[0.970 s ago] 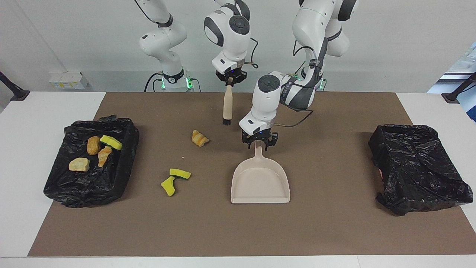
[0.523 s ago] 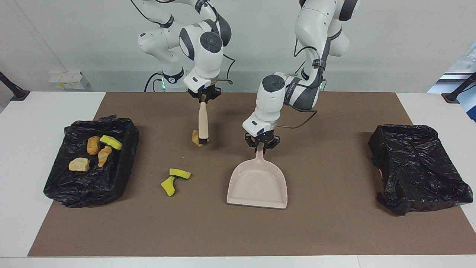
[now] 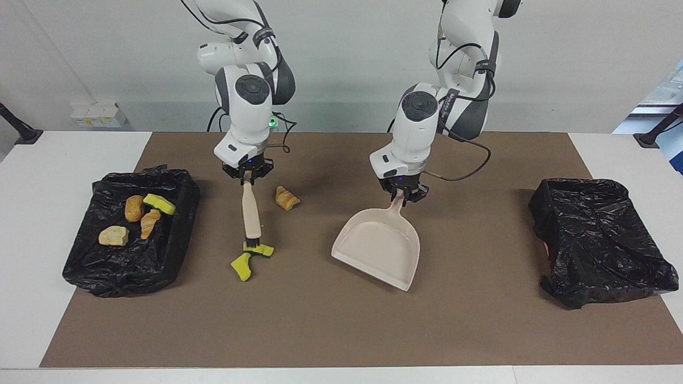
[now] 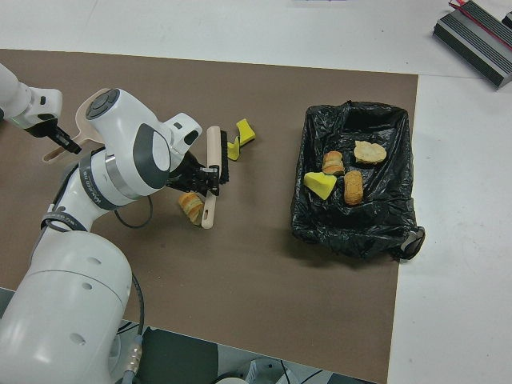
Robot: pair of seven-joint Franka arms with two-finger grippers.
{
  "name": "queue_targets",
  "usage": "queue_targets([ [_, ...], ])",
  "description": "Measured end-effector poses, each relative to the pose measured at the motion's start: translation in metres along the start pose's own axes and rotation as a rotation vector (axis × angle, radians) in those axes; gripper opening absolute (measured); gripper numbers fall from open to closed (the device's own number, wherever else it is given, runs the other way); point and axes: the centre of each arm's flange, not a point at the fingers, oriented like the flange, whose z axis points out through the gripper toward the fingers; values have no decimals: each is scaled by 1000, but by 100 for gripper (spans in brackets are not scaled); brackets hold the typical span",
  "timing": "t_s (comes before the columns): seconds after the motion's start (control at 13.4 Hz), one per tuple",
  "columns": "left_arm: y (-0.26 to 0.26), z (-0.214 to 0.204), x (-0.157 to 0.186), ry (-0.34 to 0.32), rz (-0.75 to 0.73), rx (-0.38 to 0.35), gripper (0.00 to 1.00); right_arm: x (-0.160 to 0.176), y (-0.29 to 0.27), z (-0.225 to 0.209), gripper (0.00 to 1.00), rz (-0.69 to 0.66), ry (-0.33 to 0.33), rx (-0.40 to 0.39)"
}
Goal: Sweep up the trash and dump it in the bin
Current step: 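Position the dustpan with the left gripper while the right gripper grasps the brush, then sweep the yellow sponges into the dustpan with the right gripper's brush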
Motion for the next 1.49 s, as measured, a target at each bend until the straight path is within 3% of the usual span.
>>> queue_targets([
  [0.22,5,-2,-10,-39,102,8,33,20,44,37,26,-11,47,-26],
  [0.45,25,11,-23,-72,224,9,33,29,53,73,26,-14,40,-19],
  [0.75,75,28,-59,-94,379,34,33,31,41,78,26,-38,38,-14],
  [1.19,106,35,-73,-105,451,59,33,23,-37,72,26,-176,24,-14],
  [1.49,105,50,-77,-99,454,60,33,4,-117,48,26,-212,-29,102],
])
